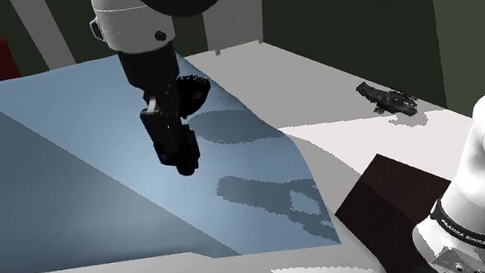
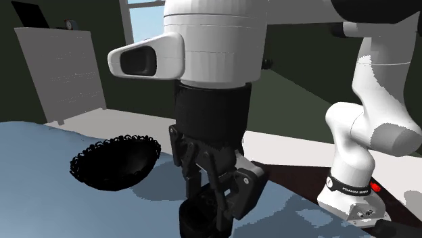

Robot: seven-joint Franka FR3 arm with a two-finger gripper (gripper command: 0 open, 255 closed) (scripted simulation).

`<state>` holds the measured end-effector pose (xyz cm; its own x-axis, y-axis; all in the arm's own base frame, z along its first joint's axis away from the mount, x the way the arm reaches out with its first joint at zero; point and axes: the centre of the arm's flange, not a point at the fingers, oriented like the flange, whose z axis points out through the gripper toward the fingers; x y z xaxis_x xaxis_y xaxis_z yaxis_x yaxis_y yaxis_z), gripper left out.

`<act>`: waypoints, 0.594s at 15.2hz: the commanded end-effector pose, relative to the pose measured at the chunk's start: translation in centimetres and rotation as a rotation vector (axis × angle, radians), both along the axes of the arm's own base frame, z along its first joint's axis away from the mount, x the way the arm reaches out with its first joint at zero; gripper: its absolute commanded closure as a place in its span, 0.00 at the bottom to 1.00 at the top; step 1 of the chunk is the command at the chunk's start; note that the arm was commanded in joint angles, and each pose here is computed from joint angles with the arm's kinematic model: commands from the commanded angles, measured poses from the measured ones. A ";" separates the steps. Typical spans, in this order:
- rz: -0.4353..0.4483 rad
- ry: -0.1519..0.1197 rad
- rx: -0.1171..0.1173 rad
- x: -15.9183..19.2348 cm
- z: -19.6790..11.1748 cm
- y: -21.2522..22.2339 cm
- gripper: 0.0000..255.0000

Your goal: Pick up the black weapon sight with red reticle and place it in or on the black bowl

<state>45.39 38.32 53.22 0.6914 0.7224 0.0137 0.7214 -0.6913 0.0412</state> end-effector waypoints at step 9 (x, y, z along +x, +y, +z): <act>0.000 0.000 0.000 0.0 5.3 0.0 1.00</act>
<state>45.40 38.43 57.86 0.6913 0.7224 0.0136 0.7215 -0.6912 0.0411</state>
